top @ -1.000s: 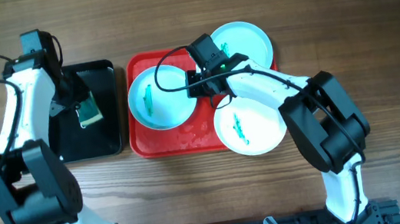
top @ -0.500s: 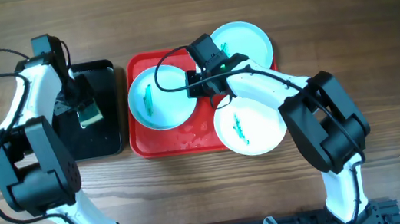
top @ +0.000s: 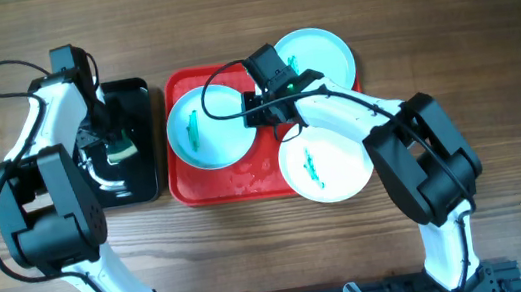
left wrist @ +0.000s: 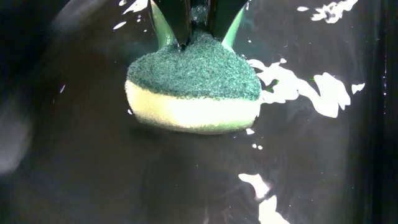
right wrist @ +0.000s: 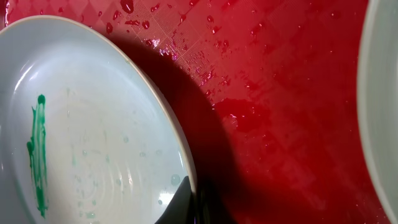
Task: Clean dirty plates on tray and stack at the side
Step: 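Grasp the green sponge with the left gripper and lift it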
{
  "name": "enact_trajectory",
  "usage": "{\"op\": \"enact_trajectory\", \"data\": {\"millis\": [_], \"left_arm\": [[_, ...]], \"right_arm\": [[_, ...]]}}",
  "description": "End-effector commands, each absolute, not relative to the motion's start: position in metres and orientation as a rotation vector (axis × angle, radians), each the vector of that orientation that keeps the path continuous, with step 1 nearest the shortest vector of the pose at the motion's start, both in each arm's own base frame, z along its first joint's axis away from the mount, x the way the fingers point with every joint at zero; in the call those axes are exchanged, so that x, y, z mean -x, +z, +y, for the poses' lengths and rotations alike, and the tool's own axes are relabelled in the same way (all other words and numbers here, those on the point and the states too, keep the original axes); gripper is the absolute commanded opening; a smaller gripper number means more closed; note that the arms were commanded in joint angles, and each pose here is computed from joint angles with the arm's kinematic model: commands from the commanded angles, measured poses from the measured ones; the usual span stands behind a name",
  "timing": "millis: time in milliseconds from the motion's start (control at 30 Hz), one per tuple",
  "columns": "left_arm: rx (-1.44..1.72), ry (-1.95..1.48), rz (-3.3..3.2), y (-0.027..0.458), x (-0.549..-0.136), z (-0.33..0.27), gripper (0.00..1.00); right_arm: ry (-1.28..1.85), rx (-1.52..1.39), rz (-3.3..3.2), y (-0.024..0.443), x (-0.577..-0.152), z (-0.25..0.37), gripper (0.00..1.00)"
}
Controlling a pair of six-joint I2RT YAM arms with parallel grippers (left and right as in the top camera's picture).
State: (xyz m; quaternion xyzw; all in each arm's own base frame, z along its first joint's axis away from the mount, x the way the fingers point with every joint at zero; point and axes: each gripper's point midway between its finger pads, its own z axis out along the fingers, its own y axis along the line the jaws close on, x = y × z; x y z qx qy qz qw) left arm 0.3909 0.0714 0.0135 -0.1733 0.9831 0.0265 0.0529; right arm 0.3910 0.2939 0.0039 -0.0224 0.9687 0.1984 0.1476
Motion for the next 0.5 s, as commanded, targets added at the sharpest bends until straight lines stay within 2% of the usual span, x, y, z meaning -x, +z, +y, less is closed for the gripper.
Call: {"op": "enact_trajectory", "data": {"millis": [0,267,467], "left_arm": [[0.558,0.043,3.018,0.021,-0.386,0.065,0.04],[0.515,0.015,2.873,0.123,-0.39,0.063,0.04],[0.393,-0.231,2.886,0.136,-0.386,0.027,0.04]], "right_arm": [[0.537,0.036,2.811,-0.011,-0.392,0.292,0.04],[0.574,0.085,2.811,-0.009,-0.39,0.296,0.04],[0.648,0.128,2.837,-0.008,-0.383,0.3,0.04]]}}
